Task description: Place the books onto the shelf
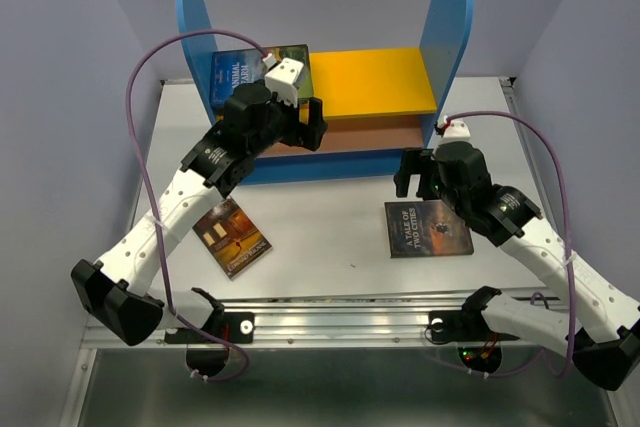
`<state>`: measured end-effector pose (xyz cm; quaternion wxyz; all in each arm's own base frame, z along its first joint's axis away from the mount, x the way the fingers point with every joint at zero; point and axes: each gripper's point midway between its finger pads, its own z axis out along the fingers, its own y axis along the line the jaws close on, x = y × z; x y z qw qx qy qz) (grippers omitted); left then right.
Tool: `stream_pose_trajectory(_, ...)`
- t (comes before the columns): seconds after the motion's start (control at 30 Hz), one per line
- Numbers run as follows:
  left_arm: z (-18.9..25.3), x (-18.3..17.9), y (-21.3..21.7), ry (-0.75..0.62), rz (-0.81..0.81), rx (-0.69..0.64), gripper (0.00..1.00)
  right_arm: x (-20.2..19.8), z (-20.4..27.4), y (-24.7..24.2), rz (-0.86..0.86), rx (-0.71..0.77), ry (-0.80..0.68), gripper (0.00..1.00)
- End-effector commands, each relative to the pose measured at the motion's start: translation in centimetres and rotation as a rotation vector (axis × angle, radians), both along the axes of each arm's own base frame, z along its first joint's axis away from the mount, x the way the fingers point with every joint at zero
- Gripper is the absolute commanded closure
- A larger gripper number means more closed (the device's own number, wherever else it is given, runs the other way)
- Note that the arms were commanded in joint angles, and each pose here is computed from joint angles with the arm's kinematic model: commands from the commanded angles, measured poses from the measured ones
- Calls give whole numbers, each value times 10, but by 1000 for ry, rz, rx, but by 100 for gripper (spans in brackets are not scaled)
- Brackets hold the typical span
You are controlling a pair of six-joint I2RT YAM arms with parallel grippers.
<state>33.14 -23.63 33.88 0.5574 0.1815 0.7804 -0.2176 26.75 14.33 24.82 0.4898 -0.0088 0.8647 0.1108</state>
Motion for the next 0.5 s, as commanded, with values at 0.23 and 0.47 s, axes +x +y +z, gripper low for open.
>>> stream_pose_trajectory(0.23, 32, 14, 12, -108, -26, 78, 1, 2, 6, -7, -38, -13, -29, 0)
stream_pose_trajectory(0.47, 36, 24, 20, -136, -33, 95, 1, 1, 7, -8, -35, -12, -31, 0)
